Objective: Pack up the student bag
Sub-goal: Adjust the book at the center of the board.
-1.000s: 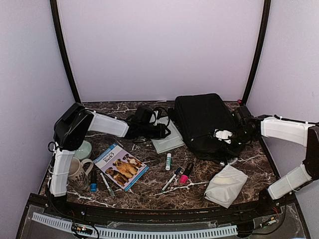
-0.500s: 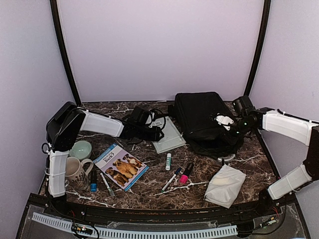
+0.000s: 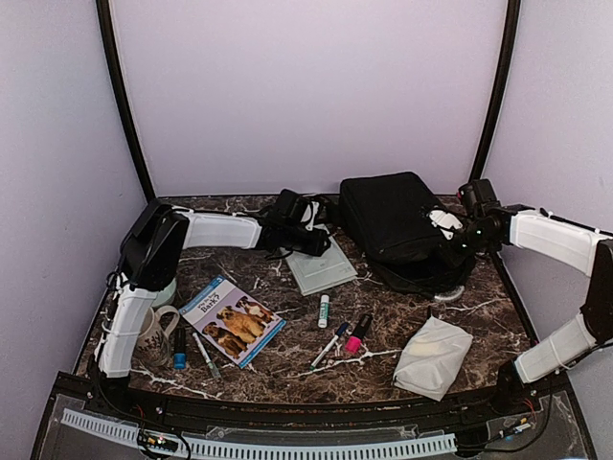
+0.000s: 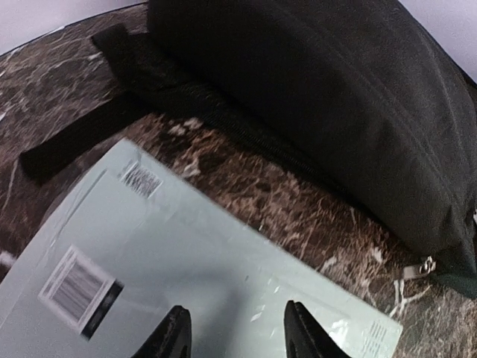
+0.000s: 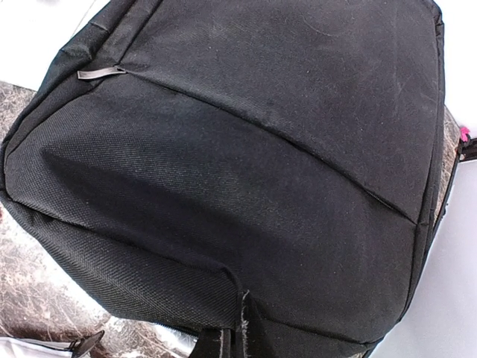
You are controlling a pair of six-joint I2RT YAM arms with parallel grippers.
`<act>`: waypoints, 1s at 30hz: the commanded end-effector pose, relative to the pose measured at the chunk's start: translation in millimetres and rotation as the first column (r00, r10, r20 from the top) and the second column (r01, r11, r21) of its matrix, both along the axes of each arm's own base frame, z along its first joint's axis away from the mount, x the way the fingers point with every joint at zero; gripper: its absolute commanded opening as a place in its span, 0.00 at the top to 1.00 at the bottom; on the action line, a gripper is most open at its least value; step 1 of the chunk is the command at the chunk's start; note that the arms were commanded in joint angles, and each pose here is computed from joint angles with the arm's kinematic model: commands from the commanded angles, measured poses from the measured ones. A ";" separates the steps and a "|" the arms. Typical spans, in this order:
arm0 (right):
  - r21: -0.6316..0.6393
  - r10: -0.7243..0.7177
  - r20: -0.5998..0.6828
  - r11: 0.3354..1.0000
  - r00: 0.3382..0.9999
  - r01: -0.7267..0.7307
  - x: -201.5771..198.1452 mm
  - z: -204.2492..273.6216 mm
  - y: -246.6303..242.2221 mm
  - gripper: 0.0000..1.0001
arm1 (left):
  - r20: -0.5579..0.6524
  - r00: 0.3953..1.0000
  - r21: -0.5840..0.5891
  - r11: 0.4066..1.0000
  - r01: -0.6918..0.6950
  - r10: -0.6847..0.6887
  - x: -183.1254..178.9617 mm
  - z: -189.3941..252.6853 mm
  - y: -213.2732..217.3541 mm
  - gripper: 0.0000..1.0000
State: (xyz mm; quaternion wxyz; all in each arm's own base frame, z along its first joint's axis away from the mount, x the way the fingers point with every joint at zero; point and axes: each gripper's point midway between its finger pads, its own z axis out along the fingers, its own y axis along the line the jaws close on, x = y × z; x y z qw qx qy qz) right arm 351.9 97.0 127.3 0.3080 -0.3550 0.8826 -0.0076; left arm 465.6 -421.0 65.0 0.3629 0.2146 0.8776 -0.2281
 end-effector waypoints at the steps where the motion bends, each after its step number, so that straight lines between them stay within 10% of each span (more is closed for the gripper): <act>1: 0.038 -0.028 0.063 0.999 0.998 0.026 6.0 14.1 0.4 1.00 | 0.013 0.988 -0.081 0.984 0.157 -0.156 -0.4 9.9 -49.9 0.55; 9: 0.062 -0.017 0.066 0.998 0.998 0.013 3.1 18.0 4.3 1.00 | -0.071 0.975 -0.022 0.977 0.210 -0.211 -2.9 -27.9 -89.6 0.56; 30: 0.140 0.056 0.059 0.988 0.997 -0.064 -5.0 50.7 23.0 0.98 | -0.455 0.887 0.482 0.859 0.173 0.077 -100.1 -112.6 58.8 0.59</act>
